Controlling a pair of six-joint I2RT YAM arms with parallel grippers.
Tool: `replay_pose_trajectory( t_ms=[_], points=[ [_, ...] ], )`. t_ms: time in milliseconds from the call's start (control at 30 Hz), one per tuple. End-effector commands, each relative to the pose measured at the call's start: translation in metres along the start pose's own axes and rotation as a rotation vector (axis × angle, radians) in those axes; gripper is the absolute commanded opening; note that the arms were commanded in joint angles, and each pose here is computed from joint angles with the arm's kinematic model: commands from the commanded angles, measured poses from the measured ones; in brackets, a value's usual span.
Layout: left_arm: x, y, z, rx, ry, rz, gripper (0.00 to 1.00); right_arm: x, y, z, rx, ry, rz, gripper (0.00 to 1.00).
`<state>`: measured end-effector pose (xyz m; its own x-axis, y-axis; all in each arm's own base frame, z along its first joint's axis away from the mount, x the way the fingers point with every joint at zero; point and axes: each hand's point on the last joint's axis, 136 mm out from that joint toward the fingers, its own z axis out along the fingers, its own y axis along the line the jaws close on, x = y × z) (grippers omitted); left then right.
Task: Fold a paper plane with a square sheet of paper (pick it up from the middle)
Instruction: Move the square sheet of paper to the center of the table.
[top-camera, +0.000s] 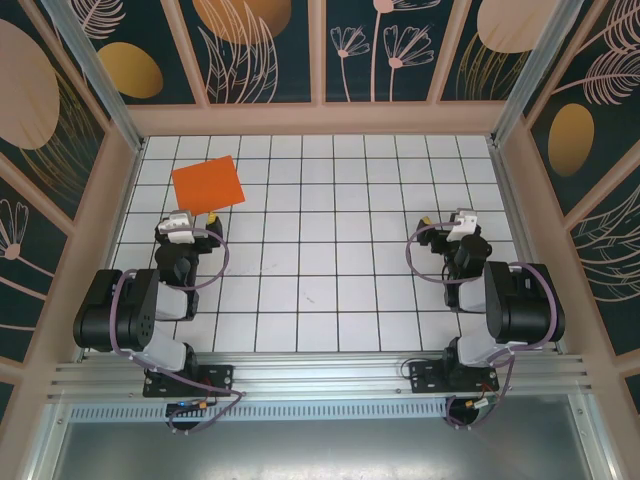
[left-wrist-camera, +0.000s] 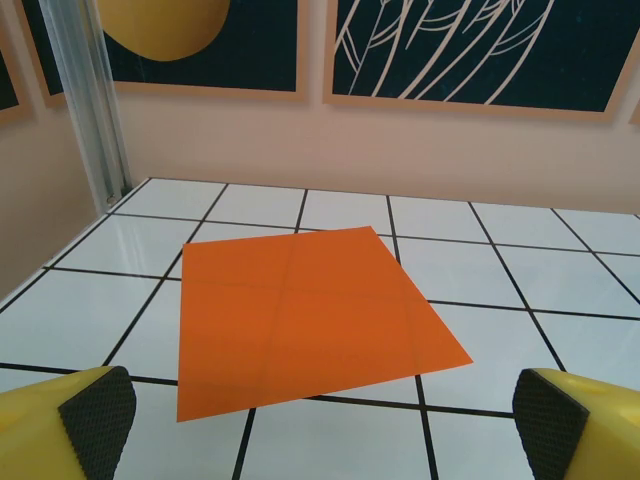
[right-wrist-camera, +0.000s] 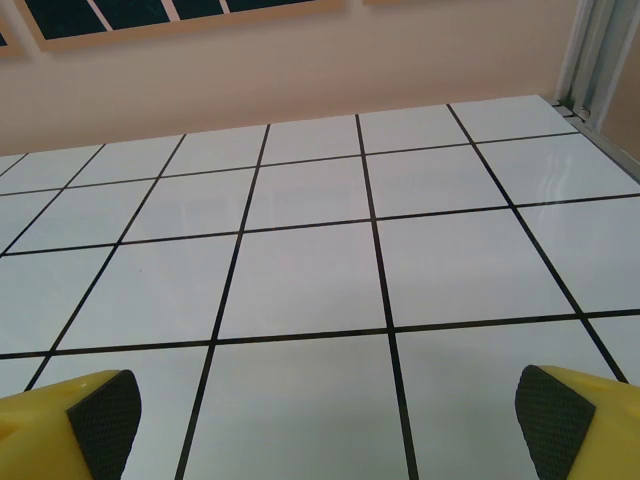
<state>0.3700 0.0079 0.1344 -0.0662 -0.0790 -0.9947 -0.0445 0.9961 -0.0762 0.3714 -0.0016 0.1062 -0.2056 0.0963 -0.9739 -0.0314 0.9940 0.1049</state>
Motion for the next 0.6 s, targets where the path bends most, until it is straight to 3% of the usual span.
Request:
replay_pose_trajectory(
  t_ms=[0,567],
  points=[
    [-0.0079,-0.0018,0.0016,0.013,-0.027,0.014,0.99,-0.0157,0.0021,0.0032,-0.017,-0.052,0.008,0.99],
    [-0.007,0.0063,0.0046,-0.034,-0.017,-0.001,0.98,-0.0154,0.0024,0.0031,-0.017,-0.052,0.008,0.99]
  ],
)
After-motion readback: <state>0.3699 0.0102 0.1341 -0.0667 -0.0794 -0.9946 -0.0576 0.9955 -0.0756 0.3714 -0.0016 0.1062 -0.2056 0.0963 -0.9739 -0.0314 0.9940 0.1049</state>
